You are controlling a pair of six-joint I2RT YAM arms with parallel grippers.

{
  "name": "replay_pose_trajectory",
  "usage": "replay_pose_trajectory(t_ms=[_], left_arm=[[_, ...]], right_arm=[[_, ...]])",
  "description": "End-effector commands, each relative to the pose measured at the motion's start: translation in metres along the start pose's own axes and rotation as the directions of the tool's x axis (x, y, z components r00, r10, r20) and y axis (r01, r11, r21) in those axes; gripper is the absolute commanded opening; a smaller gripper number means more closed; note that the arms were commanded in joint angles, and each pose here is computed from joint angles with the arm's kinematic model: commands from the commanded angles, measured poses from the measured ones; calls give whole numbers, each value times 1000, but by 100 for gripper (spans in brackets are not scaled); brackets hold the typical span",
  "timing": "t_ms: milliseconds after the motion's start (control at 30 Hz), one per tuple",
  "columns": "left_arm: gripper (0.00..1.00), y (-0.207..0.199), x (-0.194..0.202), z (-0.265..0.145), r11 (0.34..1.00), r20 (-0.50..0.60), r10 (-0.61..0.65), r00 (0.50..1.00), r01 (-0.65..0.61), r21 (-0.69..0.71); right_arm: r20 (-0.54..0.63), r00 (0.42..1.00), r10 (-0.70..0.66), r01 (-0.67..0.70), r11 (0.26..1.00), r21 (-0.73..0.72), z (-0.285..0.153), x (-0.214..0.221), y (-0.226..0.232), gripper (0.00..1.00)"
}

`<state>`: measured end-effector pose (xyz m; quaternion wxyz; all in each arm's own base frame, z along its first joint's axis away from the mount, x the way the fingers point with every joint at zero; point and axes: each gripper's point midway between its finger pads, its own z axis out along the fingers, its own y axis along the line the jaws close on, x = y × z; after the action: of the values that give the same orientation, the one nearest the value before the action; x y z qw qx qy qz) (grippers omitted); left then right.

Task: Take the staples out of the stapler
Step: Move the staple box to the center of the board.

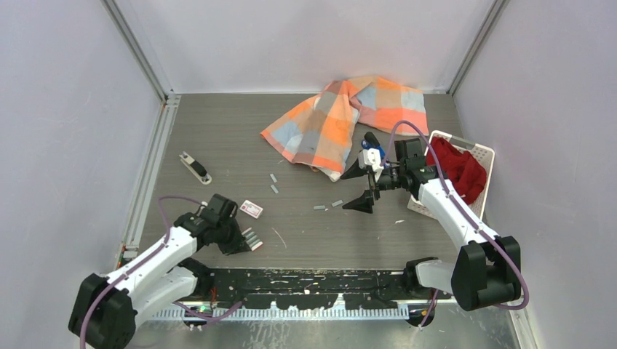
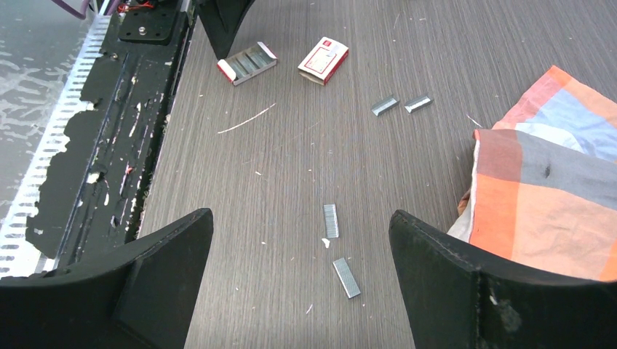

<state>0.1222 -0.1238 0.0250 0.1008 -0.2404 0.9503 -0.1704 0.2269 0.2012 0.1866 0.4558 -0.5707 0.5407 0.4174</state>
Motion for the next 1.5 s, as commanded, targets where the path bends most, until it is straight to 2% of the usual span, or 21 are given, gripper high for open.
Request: replay_pose_trajectory(t_ms=[0, 433, 633, 733, 867, 933, 1033, 1167, 1267, 1467], left_arm=[[0, -22, -3, 7, 998, 14, 23, 1000, -24, 54], [0, -69, -4, 23, 985, 10, 129, 992, -129, 113], [4, -79, 4, 2, 943, -3, 277, 961, -271, 194], [12, -74, 4, -13, 914, 58, 332, 941, -337, 228], [45, -62, 0, -24, 902, 157, 311, 937, -343, 260], [53, -54, -2, -25, 913, 181, 280, 943, -319, 253], [56, -39, -3, -24, 939, 177, 252, 951, -284, 192], [62, -12, -13, -22, 979, 182, 195, 964, -201, 16], [64, 4, -22, -24, 983, 205, 173, 963, -155, -99], [66, -4, -29, -20, 988, 241, 150, 959, -137, -70]], right_arm=[[32, 998, -47, 48, 999, -9, -2, -13, 3, 95], [31, 998, -56, 56, 998, -8, -2, -15, 4, 95], [27, 998, -59, 59, 998, -4, -3, -14, 4, 95], [28, 998, -60, 60, 998, -5, -3, -14, 4, 95], [29, 998, -61, 61, 998, -7, -3, -14, 4, 95], [30, 998, -59, 59, 998, -7, -3, -14, 4, 95], [31, 998, -61, 61, 998, -8, -3, -15, 5, 95], [31, 998, -62, 62, 998, -7, -3, -15, 5, 95], [31, 998, -63, 63, 998, -7, -3, -15, 5, 95], [30, 997, -65, 65, 998, -6, -3, -15, 5, 95]])
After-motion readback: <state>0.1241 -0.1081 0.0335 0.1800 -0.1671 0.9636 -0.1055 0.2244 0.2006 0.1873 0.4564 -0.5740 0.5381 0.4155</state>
